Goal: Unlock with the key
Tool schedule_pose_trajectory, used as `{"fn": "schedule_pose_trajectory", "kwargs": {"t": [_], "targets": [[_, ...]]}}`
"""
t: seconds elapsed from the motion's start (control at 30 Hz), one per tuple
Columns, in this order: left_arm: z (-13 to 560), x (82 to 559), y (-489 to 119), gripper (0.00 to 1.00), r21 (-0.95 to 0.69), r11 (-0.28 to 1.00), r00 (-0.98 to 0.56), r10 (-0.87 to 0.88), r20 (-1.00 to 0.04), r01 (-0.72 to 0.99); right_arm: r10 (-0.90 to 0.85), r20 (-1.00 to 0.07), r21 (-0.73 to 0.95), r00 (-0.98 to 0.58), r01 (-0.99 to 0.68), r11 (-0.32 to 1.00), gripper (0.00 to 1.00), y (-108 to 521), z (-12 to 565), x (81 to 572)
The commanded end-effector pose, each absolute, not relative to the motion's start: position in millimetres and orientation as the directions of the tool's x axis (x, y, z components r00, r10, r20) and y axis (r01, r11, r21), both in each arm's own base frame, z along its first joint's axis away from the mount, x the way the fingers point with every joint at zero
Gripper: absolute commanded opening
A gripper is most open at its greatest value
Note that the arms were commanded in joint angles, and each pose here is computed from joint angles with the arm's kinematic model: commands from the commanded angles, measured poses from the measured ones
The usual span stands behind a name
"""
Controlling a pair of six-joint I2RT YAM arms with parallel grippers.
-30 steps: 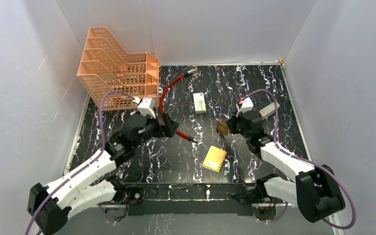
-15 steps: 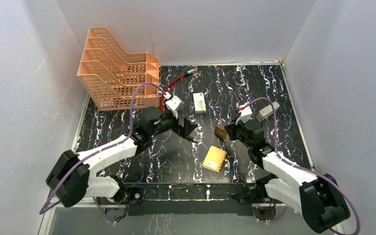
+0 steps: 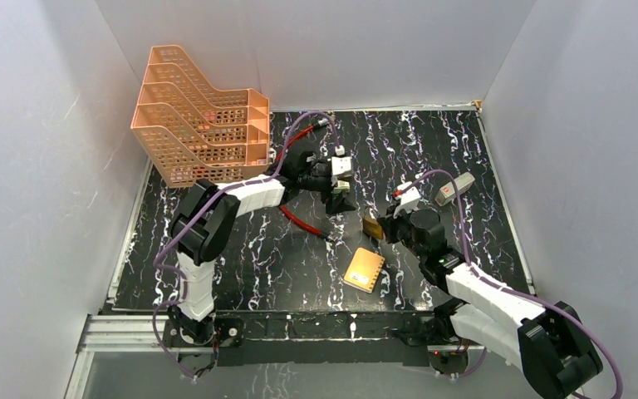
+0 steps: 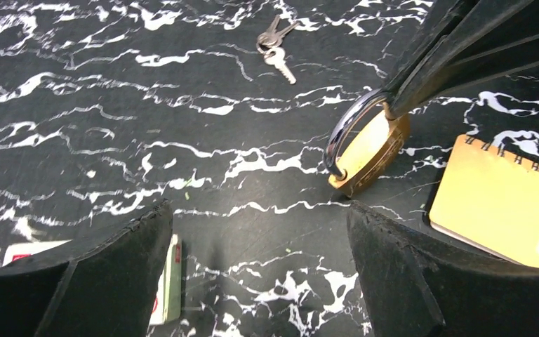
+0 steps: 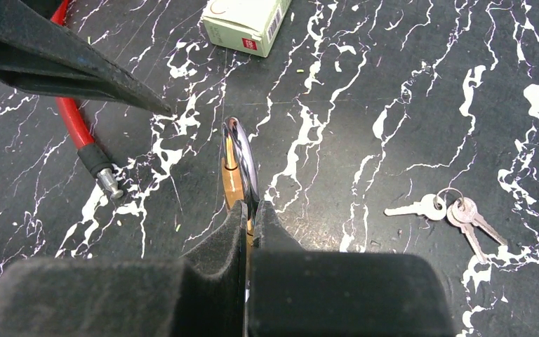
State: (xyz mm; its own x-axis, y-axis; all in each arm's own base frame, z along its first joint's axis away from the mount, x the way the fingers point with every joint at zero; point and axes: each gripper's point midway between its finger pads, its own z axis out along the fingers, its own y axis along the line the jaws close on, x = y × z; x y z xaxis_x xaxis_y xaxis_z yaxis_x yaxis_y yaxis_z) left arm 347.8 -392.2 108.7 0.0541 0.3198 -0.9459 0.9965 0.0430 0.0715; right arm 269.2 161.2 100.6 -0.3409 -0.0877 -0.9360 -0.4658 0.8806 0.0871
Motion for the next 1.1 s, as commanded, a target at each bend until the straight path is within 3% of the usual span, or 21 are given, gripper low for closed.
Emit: {"fn": "schedule_pose_trajectory", "kwargs": {"t": [0.0, 0.43, 0.6, 0.67, 0.8, 1.07], "targets": [[130, 324, -411, 0.90, 0.098, -0.148, 0.133, 0.244, -0.961, 0.984, -0.003, -0.986, 0.077, -0.170, -0.460, 0.885, 0.00, 167, 151, 286], [108, 313, -448, 0.89, 0.153, -0.200, 0.208, 0.291, -0.934, 0.968, -0.003, -0.985, 0.078, -0.171, -0.466, 0.881, 0.00, 169, 151, 285], [115, 310, -457, 0.83, 0.137, -0.219, 0.194, 0.269, -0.943, 0.966, -0.003, -0.985, 0.078, -0.174, -0.458, 0.885, 0.00, 167, 149, 284], [113, 304, -457, 0.75, 0.138, -0.236, 0.202, 0.275, -0.940, 0.962, -0.005, -0.985, 0.076, -0.173, -0.459, 0.885, 0.00, 167, 149, 284], [106, 305, -453, 0.47, 0.161, -0.226, 0.226, 0.299, -0.927, 0.961, -0.006, -0.984, 0.078, -0.177, -0.462, 0.883, 0.00, 168, 147, 283], [115, 303, -451, 0.05, 0.184, -0.225, 0.248, 0.297, -0.922, 0.957, -0.010, -0.984, 0.074, -0.175, -0.465, 0.882, 0.00, 169, 148, 283]]}}
